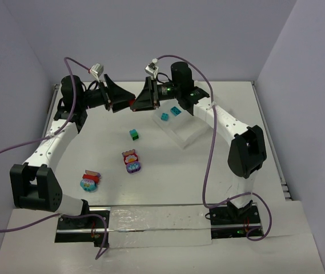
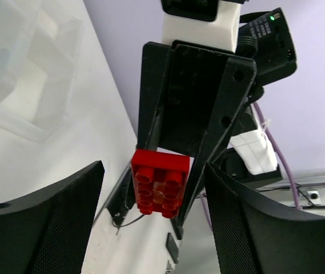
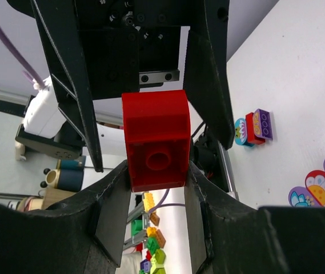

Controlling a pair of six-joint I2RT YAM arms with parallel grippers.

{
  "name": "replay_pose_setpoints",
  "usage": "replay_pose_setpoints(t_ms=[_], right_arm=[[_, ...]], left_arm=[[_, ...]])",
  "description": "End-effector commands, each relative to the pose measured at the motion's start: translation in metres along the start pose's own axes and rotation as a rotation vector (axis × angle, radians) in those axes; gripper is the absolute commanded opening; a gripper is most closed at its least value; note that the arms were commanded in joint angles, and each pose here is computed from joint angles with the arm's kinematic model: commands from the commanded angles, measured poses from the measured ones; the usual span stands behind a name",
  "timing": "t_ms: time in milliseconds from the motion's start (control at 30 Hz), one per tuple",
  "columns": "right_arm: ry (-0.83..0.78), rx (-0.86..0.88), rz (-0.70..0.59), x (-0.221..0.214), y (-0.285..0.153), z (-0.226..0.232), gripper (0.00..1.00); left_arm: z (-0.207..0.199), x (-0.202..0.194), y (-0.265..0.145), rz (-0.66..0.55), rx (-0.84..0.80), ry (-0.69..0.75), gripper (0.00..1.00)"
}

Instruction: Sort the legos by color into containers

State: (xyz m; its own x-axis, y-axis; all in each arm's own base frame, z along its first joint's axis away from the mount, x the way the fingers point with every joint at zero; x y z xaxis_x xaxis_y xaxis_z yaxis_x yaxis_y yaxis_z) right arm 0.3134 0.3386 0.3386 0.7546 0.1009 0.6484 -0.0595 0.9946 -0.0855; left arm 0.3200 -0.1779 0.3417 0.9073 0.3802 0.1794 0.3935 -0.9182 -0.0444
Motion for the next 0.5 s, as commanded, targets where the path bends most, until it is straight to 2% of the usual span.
replay_pose_setpoints(t_ms=[0,33,200,333,367,400,467], right_arm=[[-0.034,-0.029,-0.029,0.006,-0.008,0.007,0.00],[-0.019,-0.050,-0.033,0.006,-0.011,0.003,0.00],[0.026,-0.191,-0.068,0.008,-0.027,-0.019,0.00],[0.168,-0.469,-0.170,0.006,-0.067,-0.066,0.00],[0.180,-0.487,-0.177,0.006,-0.069,-0.069,0.00],[0.229,-0.609,-0.216,0.004,-0.085,-0.085,0.00],[0.265,-0.729,-0.258,0.004,-0.105,-0.100,0.00]], left_arm=[[-0.010,0.003,-0.003,-0.030,0.044,0.075,0.84],[-0.008,0.004,-0.003,-0.037,0.062,0.069,0.88],[-0.001,0.010,-0.012,-0.094,0.142,0.069,0.91],[0.012,0.020,-0.024,-0.179,0.239,0.067,0.91],[0.014,0.020,-0.026,-0.180,0.249,0.061,0.91],[0.021,0.020,-0.027,-0.189,0.267,0.049,0.90],[0.023,0.019,-0.028,-0.200,0.276,0.040,0.90]])
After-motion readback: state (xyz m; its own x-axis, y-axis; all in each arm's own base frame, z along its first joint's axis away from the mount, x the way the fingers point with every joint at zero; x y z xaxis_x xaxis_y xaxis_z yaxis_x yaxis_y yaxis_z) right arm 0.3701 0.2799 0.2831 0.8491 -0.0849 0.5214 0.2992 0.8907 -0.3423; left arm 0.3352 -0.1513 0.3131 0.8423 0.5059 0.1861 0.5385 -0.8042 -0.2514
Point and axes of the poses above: each gripper's point midway between its finger pads, its own y axis out along the fingers, its own z axis along the line the jaws close on, x = y × z, the point moved 5 cm from there along -y, back along the fingers, and after that the axes turned 12 degrees about -y, right-handed, at the moved point
